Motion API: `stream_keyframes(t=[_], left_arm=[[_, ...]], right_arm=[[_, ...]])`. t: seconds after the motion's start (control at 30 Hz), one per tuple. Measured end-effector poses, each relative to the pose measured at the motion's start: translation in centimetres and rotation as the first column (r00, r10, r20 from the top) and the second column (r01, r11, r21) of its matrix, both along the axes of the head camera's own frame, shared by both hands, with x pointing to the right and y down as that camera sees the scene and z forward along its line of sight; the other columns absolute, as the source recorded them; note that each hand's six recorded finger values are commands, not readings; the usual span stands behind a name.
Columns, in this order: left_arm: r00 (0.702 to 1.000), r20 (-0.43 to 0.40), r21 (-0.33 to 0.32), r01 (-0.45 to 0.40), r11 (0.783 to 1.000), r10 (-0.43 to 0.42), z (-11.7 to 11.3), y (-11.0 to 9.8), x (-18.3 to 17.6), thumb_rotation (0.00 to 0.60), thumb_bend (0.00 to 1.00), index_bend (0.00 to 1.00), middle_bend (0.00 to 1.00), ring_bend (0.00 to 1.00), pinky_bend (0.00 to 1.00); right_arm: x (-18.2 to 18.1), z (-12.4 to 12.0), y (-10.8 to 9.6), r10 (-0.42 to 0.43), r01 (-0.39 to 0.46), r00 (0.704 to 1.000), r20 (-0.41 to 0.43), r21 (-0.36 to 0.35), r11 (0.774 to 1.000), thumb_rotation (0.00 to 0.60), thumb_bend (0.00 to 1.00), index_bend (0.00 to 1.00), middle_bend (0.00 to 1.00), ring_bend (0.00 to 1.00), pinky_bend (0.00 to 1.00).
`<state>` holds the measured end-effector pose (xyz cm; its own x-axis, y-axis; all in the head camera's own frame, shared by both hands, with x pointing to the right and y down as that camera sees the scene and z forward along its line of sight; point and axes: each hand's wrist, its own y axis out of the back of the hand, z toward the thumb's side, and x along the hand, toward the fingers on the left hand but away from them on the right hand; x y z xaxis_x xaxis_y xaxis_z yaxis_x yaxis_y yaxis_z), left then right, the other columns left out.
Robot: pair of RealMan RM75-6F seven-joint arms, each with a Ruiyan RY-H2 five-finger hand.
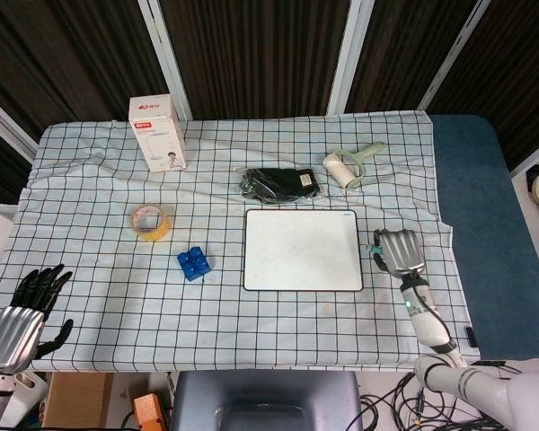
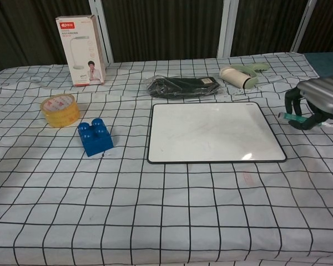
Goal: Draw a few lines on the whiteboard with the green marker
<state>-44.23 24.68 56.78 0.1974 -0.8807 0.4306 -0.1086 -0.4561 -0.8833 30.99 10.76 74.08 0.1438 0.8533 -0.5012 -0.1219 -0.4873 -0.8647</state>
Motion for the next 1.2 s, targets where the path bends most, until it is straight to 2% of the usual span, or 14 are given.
stream_keyframes(t=[0.07, 0.13, 0.17, 0.23, 0.27, 0.33, 0.37, 0.4, 0.47, 0.53, 0.6, 0.73, 0.83, 1.2], left_arm=[[1.000, 0.000, -0.002, 0.000, 1.000, 0.000, 0.1, 0.0, 0.0, 0.600, 0.42, 0.00, 0.00, 0.00, 0.04], [1.000, 0.000, -0.004, 0.000, 1.000, 0.000, 0.1, -0.1, 0.1, 0.600, 0.42, 0.00, 0.00, 0.00, 0.04], [1.000, -0.001, -0.004, -0.001, 1.000, 0.001, 0.1, -0.1, 0.1, 0.600, 0.42, 0.00, 0.00, 0.00, 0.04], [1.000, -0.001, -0.007, -0.003, 1.000, 0.003, 0.2, -0.1, 0.2, 0.600, 0.42, 0.00, 0.00, 0.00, 0.04], [1.000, -0.001, -0.009, -0.004, 1.000, 0.004, 0.3, -0.1, 0.2, 0.600, 0.42, 0.00, 0.00, 0.00, 0.04], [1.000, -0.001, -0.013, -0.006, 1.000, 0.006, 0.3, -0.1, 0.2, 0.600, 0.42, 0.00, 0.00, 0.00, 0.04], [1.000, 0.000, -0.014, -0.005, 1.000, 0.005, 0.3, -0.1, 0.2, 0.600, 0.42, 0.00, 0.00, 0.00, 0.04], [1.000, 0.000, -0.015, -0.004, 1.000, 0.004, 0.3, -0.2, 0.2, 0.600, 0.42, 0.00, 0.00, 0.00, 0.04], [1.000, -0.001, -0.016, -0.003, 1.000, 0.003, 0.4, -0.2, 0.1, 0.600, 0.42, 0.00, 0.00, 0.00, 0.04], [1.000, -0.001, -0.016, -0.003, 1.000, 0.003, 0.4, -0.2, 0.1, 0.600, 0.42, 0.00, 0.00, 0.00, 0.04], [1.000, -0.001, -0.017, -0.002, 1.000, 0.002, 0.4, -0.2, 0.1, 0.600, 0.42, 0.00, 0.00, 0.00, 0.04], [1.000, -0.004, -0.018, -0.004, 1.000, 0.004, 0.3, -0.3, 0.1, 0.600, 0.42, 0.00, 0.00, 0.00, 0.04], [1.000, -0.005, -0.018, -0.002, 1.000, 0.001, 0.3, -0.3, -0.1, 0.600, 0.42, 0.00, 0.00, 0.00, 0.04], [1.000, -0.014, -0.024, 0.004, 1.000, -0.004, 0.2, -0.5, -0.3, 0.600, 0.42, 0.00, 0.00, 0.00, 0.04]], right_arm=[[-0.3, -0.8, -0.4, 0.035, -0.038, 0.995, 0.092, 0.025, 0.999, 0.600, 0.45, 1.00, 0.78, 0.73, 0.69], [-0.7, -1.5, -0.8, 0.088, -0.098, 0.971, 0.221, 0.033, 0.995, 0.600, 0.45, 1.00, 0.79, 0.73, 0.70], [-1.0, -1.8, -0.9, 0.115, -0.128, 0.952, 0.283, 0.027, 0.991, 0.600, 0.45, 1.00, 0.79, 0.73, 0.71], [-1.6, -2.4, -1.2, 0.190, -0.205, 0.880, 0.436, -0.013, 0.979, 0.600, 0.46, 1.00, 0.79, 0.73, 0.71], [-2.0, -2.6, -1.4, 0.225, -0.238, 0.836, 0.501, -0.038, 0.970, 0.600, 0.46, 1.00, 0.79, 0.73, 0.71], [-2.9, -2.9, -1.7, 0.316, -0.313, 0.699, 0.641, -0.122, 0.942, 0.600, 0.47, 1.00, 0.79, 0.73, 0.71], [-3.4, -3.0, -1.9, 0.357, -0.340, 0.628, 0.692, -0.169, 0.925, 0.600, 0.47, 1.00, 0.79, 0.73, 0.71], [-4.2, -3.1, -2.1, 0.410, -0.367, 0.525, 0.746, -0.236, 0.900, 0.600, 0.47, 1.00, 0.79, 0.73, 0.71], [-5.6, -3.2, -2.2, 0.471, -0.380, 0.385, 0.794, -0.329, 0.864, 0.600, 0.47, 1.00, 0.79, 0.73, 0.71], [-6.7, -3.4, -2.4, 0.507, -0.380, 0.278, 0.816, -0.392, 0.838, 0.600, 0.47, 1.00, 0.79, 0.73, 0.71], [-7.3, -3.5, -2.7, 0.519, -0.379, 0.235, 0.822, -0.415, 0.827, 0.600, 0.48, 1.00, 0.79, 0.73, 0.71], [-10.3, -3.3, -3.3, 0.507, -0.357, 0.228, 0.831, -0.414, 0.837, 0.600, 0.48, 1.00, 0.79, 0.73, 0.71], [-12.1, -2.4, -4.1, 0.497, -0.355, 0.252, 0.830, -0.398, 0.846, 0.600, 0.49, 1.00, 0.79, 0.73, 0.71], [-15.1, 0.9, -4.8, 0.435, -0.343, 0.428, 0.792, -0.302, 0.889, 0.600, 0.49, 1.00, 0.79, 0.73, 0.70]])
